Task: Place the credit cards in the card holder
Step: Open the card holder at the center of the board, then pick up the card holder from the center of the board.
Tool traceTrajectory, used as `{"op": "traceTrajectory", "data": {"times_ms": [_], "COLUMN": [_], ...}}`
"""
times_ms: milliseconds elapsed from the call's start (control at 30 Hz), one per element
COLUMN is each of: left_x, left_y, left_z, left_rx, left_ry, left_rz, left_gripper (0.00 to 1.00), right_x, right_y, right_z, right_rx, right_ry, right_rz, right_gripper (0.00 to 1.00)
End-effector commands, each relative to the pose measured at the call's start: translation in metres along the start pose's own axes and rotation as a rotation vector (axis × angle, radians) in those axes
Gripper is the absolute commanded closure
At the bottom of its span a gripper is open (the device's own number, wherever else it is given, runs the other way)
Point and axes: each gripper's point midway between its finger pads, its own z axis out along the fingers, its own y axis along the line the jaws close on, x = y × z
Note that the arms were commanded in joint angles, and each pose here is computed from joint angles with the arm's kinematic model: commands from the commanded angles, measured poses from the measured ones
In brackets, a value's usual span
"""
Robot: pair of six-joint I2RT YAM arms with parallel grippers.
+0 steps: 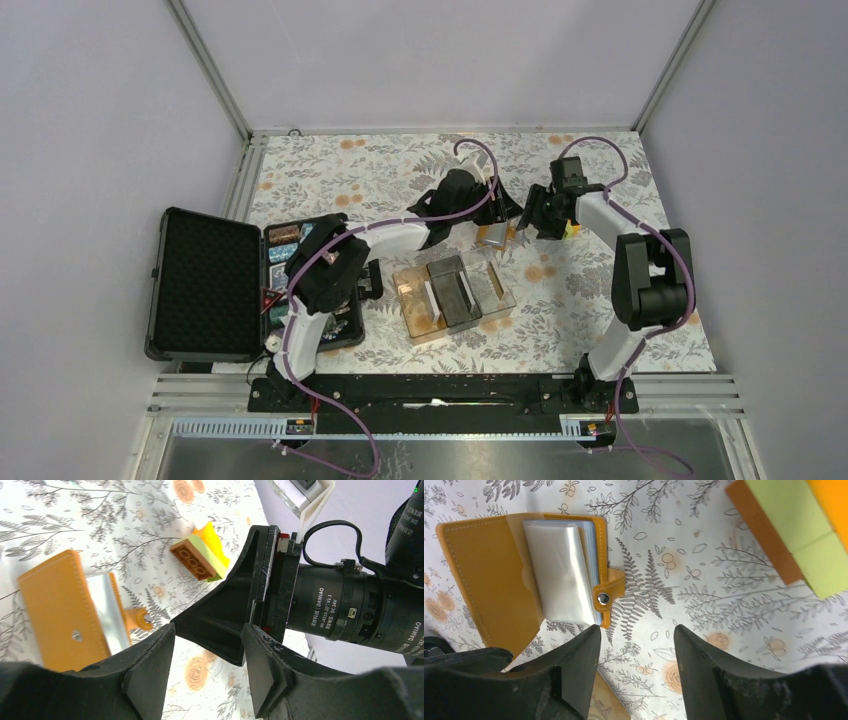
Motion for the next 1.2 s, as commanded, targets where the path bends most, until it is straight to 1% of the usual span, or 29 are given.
{"op": "traceTrajectory", "data": {"times_ms": [0,67,200,333,400,533,767,900,967,1033,1167], "left_x": [-0.006,-0.007,-0.026,-0.047,-0.057,-0.071,-0.076,-0.073,-0.069,-0.067,-0.062], "left_y": [0.004,0.005,-0.013,-0.022,-0.014,0.006,0.046,0.059,0.063,0.064,0.063], "left_z": [0.001,-0.002,-0.019,-0.043,-0.057,-0.081,-0.113,-0.124,-0.126,-0.127,-0.128], "left_rx": [-0.003,-0.007,0.056,0.053,0.01,-0.063,-0.19,-0.232,-0.246,-0.249,-0.242], "left_ry": [-0.003,-0.016,-0.088,-0.135,-0.164,-0.185,-0.215,-0.215,-0.199,-0.186,-0.166], "left_rz": [0.033,0.041,0.072,0.087,0.081,0.068,0.018,-0.017,-0.02,-0.02,-0.026], "left_gripper": [0.45,0.44,0.37,0.31,0.28,0.25,0.22,0.21,0.21,0.21,0.21], "right_x": [-0.013,-0.014,-0.016,-0.022,-0.026,-0.033,-0.034,-0.028,-0.026,-0.022,-0.011], "right_y": [0.011,0.022,0.043,0.056,0.062,0.077,0.113,0.123,0.12,0.111,0.094], "right_z": [-0.039,-0.046,-0.054,-0.061,-0.063,-0.066,-0.054,-0.034,-0.02,-0.004,0.021], "right_rx": [-0.051,-0.108,-0.218,-0.275,-0.29,-0.31,-0.331,-0.301,-0.261,-0.208,-0.145], "right_ry": [-0.084,-0.095,-0.105,-0.126,-0.138,-0.148,-0.135,-0.112,-0.097,-0.082,-0.034], "right_rz": [-0.016,-0.012,-0.011,-0.026,-0.032,-0.049,-0.1,-0.122,-0.121,-0.116,-0.104], "right_gripper": [0.35,0.34,0.32,0.29,0.28,0.27,0.26,0.26,0.26,0.28,0.47]}}
